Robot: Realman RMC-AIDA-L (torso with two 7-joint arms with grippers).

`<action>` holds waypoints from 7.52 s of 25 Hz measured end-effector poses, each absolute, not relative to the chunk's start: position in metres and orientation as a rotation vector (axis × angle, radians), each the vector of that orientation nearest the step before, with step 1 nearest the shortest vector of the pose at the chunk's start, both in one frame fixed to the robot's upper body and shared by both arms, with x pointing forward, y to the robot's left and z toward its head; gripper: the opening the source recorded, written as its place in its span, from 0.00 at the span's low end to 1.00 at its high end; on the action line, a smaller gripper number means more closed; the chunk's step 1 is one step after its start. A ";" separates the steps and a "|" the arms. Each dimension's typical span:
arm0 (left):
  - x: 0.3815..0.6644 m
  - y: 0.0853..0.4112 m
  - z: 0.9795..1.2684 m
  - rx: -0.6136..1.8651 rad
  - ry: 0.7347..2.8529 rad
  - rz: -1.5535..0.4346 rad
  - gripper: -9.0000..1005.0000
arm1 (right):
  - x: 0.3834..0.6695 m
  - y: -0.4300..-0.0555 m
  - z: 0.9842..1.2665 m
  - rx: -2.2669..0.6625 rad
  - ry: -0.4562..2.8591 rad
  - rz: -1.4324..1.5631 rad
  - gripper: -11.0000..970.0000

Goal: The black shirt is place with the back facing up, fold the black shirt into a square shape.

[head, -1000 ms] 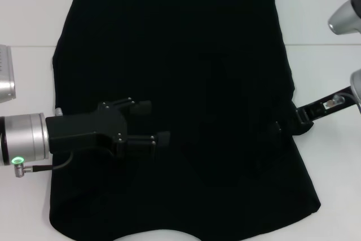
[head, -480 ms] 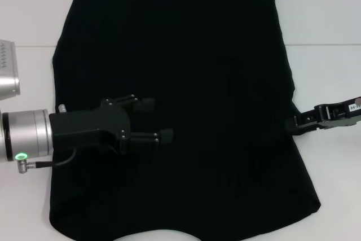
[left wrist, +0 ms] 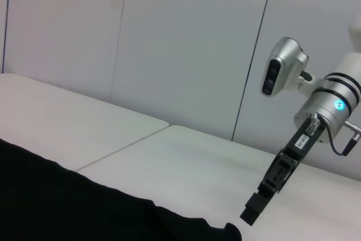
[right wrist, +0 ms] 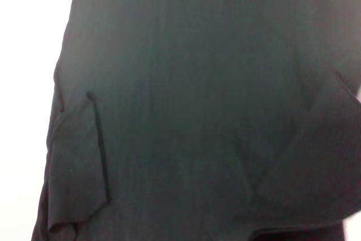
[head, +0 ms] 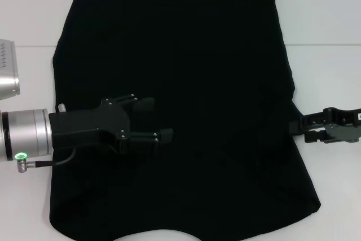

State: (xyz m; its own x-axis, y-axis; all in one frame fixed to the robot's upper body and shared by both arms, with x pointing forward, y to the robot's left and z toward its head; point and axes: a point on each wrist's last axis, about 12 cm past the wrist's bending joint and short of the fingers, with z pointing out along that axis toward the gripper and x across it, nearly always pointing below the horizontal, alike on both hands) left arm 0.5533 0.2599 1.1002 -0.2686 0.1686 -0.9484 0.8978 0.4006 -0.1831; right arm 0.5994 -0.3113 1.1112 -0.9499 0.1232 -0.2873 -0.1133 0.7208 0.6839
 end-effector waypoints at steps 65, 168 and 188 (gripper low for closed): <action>0.557 0.261 1.104 0.979 1.679 -0.927 0.93 | 0.617 -0.274 1.083 0.149 2.519 1.050 0.10; 0.527 0.304 1.083 1.343 2.045 -0.414 0.88 | 0.637 -0.199 1.117 -0.538 2.065 0.926 0.92; 0.528 0.308 1.081 1.339 2.087 -0.371 0.52 | 0.638 -0.202 1.117 -0.526 2.059 0.915 0.88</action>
State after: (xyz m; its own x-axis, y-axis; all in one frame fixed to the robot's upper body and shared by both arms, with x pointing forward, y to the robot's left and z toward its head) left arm 0.5282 0.3082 1.0814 -0.2906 0.7148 -0.6360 0.8904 0.4454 0.0938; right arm 0.6385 -0.2019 1.1171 -0.5897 -0.0481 -0.8062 -0.6307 0.6509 0.4225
